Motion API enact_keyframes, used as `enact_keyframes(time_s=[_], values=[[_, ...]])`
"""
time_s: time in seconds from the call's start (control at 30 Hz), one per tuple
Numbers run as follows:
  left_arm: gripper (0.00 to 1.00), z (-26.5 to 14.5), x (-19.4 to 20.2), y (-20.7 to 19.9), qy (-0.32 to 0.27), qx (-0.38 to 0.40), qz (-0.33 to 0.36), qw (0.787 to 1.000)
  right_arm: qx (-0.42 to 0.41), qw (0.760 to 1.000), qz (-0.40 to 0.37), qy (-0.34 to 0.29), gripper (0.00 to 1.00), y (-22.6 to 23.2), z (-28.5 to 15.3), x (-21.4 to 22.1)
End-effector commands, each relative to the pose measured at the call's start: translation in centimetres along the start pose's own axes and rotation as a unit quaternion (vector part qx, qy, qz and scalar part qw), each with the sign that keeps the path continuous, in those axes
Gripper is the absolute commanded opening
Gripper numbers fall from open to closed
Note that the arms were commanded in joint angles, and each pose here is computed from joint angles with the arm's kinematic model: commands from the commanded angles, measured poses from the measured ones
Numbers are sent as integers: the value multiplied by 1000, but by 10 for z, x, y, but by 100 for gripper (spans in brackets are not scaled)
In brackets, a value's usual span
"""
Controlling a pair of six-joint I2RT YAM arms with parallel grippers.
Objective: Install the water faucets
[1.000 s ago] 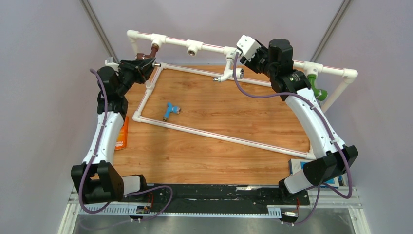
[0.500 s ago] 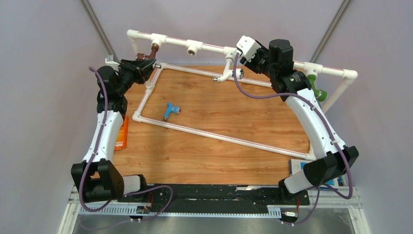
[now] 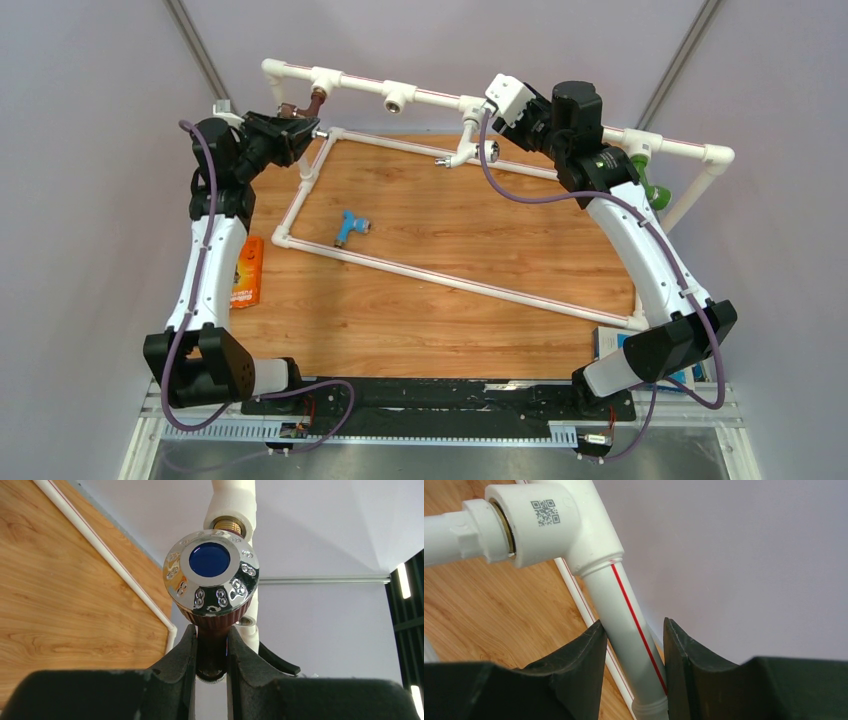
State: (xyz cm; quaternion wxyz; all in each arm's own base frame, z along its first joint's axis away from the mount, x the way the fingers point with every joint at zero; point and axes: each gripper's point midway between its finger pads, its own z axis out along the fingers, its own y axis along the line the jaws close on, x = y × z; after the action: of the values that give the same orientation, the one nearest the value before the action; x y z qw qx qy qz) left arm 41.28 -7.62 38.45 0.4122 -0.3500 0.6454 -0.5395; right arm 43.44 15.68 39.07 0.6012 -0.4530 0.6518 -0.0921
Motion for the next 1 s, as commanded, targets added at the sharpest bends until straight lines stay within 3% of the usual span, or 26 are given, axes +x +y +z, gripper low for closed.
enact_keyframes(time_s=[0.0,0.43,0.97], values=[[0,4,-28,-7,-55,-8,31,998,-63,996,60,13,0,39,-12,3],[0,6,-21,-14,-55,-29,92,994,-71,996,58,11,0,45,-10,1],[0,19,-14,34,-50,-77,107,990,-75,996,55,9,0,47,-9,2]])
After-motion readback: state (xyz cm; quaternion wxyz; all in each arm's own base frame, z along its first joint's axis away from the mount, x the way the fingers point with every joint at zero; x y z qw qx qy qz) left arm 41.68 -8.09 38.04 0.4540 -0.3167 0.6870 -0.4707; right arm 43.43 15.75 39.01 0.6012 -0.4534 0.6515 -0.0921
